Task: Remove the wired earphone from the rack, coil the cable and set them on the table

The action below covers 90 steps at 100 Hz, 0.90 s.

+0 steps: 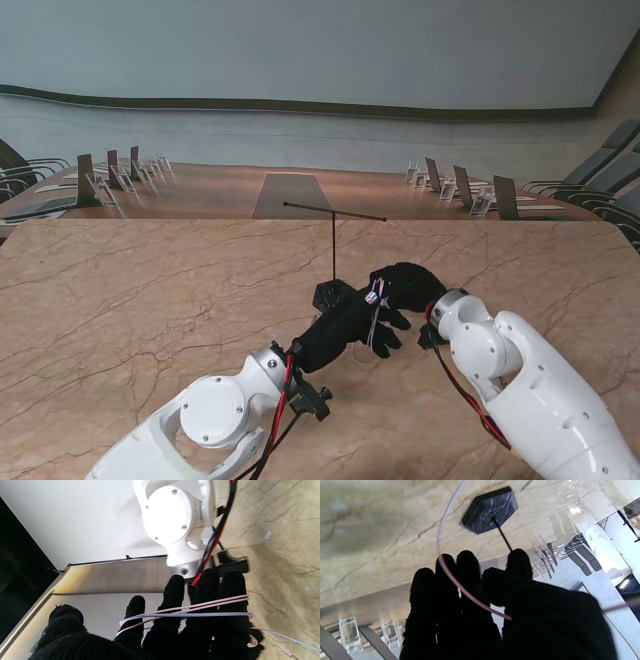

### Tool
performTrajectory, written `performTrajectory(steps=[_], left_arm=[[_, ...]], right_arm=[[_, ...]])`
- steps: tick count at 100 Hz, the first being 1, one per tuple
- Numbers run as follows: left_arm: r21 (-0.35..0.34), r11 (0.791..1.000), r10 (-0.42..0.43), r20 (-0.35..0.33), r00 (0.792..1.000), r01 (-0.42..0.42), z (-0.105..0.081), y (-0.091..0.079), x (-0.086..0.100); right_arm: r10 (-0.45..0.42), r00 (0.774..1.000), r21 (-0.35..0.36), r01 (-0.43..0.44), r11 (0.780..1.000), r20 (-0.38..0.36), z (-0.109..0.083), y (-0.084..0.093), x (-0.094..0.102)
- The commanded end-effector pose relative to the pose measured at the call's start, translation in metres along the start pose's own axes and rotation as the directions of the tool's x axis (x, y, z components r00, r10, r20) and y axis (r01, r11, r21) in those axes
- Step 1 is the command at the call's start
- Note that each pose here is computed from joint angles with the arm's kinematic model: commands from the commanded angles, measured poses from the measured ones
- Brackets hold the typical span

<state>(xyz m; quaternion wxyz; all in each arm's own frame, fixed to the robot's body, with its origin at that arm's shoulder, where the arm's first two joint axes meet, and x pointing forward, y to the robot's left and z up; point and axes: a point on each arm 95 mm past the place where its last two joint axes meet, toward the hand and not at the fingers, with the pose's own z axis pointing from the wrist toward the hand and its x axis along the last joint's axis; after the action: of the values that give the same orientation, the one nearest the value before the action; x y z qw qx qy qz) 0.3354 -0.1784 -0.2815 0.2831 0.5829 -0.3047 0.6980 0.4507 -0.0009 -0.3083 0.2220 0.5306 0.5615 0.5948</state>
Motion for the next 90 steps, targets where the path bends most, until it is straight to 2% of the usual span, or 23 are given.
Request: performTrajectory(steps=[1,22,44,90], left_arm=[[0.005,1.0,-0.006,0.032,0.999,0.006,-0.002,0.0,-0.009],[-0.008,1.0,-0.001,0.071,0.997,0.002,-0.002,-0.004,-0.019],[-0.008,1.0,0.003,0.092,0.996,-0.002,-0.001,-0.007,-0.025],[-0.013,1.0,0.009,0.118,0.993,-0.007,0.003,-0.01,-0.03]], right_arm=[[-0.016,1.0,-0.035,0.016,0.999,-0.007,0.003,0.018,0.0],[-0.073,0.996,-0.078,0.07,0.994,-0.04,0.005,0.049,0.002],[-0.142,0.986,-0.112,0.132,0.985,-0.088,-0.004,0.075,0.01],[-0.244,0.949,-0.156,0.216,0.964,-0.197,-0.021,0.107,0.033]])
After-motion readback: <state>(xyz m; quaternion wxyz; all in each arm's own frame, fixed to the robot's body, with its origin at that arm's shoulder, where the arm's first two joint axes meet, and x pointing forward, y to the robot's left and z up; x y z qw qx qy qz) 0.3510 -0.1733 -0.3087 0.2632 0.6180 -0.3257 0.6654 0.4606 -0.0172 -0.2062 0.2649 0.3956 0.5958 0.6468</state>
